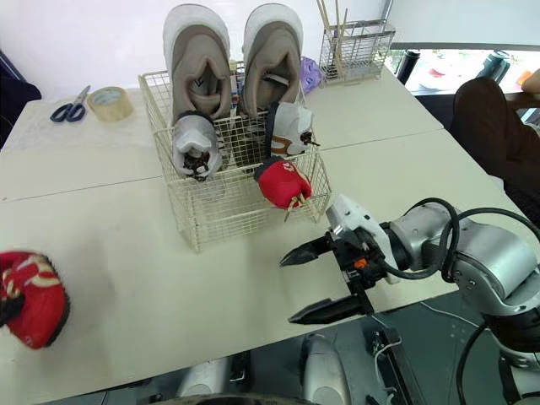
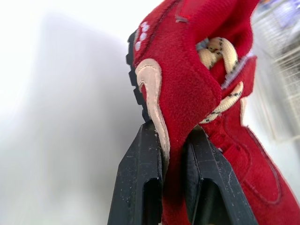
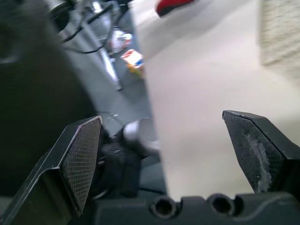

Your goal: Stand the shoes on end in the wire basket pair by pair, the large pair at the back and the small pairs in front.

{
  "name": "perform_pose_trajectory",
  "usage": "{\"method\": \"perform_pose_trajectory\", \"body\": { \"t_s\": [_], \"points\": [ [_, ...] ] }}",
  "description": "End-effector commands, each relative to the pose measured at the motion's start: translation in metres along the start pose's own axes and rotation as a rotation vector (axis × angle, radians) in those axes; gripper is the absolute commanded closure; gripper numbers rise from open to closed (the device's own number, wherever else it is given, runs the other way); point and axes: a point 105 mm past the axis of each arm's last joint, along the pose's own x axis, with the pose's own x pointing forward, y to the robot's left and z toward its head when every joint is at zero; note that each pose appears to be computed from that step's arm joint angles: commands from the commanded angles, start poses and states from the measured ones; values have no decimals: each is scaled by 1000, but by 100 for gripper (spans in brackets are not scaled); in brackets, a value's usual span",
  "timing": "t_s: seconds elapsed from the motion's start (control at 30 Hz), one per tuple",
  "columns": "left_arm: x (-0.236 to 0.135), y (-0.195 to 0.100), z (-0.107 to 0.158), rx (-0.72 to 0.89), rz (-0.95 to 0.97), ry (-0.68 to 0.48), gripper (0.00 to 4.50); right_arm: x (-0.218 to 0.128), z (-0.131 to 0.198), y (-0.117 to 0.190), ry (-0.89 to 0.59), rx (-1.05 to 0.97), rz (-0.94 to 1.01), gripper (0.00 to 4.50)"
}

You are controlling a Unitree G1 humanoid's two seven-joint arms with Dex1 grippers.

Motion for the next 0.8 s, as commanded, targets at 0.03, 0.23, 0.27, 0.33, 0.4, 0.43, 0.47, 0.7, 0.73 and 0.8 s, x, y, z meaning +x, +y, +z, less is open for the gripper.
{"method": "perform_pose_trajectory", "body": {
  "t_s": [0.03, 0.23, 0.27, 0.33, 0.4, 0.43, 0.47, 0.7, 0.73, 0.8],
  "points": [
    [27, -86, 80, 264, -128, -323, 421, -6, 0, 5, 15, 7, -39, 0],
    [55, -208, 109, 399, -411, -549, 421, -17, -5, -3, 42, 59, -84, 0],
    [60, -218, 103, 425, -423, -545, 421, -18, -3, -7, 41, 63, -97, 0],
    [67, -237, 89, 515, -443, -541, 421, -20, 1, -10, 38, 68, -101, 0],
    [71, -243, 83, 477, -437, -563, 421, -19, 3, -11, 38, 81, -93, 0],
    [71, -247, 83, 466, -443, -592, 421, -19, 3, -12, 38, 88, -92, 0],
    [70, -250, 76, 515, -442, -602, 421, -21, 2, -15, 35, 102, -101, 0],
    [74, -235, 27, 621, -331, -585, 421, -31, 1, -28, 45, 157, -133, 0],
    [75, -235, 24, 628, -330, -587, 421, -32, 1, -29, 44, 160, -134, 0],
    [77, -234, 12, 656, -327, -601, 421, -36, 4, -34, 13, 191, -151, 0]
  ]
}}
